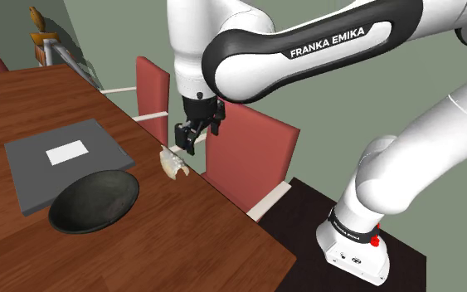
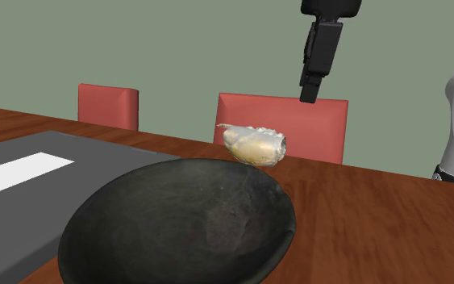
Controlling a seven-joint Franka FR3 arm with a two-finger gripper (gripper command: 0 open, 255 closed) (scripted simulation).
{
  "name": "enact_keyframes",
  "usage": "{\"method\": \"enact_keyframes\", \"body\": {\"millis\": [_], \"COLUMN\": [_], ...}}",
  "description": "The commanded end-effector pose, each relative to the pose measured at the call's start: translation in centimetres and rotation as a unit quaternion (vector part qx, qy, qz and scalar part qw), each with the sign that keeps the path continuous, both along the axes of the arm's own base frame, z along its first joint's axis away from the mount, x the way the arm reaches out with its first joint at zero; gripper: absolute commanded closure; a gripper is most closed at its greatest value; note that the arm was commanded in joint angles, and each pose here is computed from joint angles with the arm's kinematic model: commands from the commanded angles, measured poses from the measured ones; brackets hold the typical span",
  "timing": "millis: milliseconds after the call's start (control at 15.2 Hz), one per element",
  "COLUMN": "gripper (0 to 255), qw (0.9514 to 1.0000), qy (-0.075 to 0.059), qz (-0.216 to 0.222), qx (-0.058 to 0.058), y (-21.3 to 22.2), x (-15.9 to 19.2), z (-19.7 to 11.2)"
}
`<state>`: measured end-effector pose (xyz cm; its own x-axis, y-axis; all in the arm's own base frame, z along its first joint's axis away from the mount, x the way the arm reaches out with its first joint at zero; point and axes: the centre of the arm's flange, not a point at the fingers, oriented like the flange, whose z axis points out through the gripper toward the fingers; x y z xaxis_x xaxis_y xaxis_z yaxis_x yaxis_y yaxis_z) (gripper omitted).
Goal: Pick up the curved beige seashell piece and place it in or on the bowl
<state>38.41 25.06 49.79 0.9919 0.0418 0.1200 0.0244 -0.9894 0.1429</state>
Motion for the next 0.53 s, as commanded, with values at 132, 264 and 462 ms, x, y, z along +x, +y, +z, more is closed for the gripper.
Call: {"method": "enact_keyframes", "body": {"millis": [132,264,462], "gripper": [0,0,0], "qw": [0.9998,0.9996,0.9995], "qy": [-0.017,-0.025,-0.027], "qz": [-0.008,-0.012,-0.013], "qx": [-0.001,-0.002,-0.002], "y": [4.8,7.0,7.6], "x": [1.7,2.7,3.2], "z": [-1.9,-2.9,-4.2]}}
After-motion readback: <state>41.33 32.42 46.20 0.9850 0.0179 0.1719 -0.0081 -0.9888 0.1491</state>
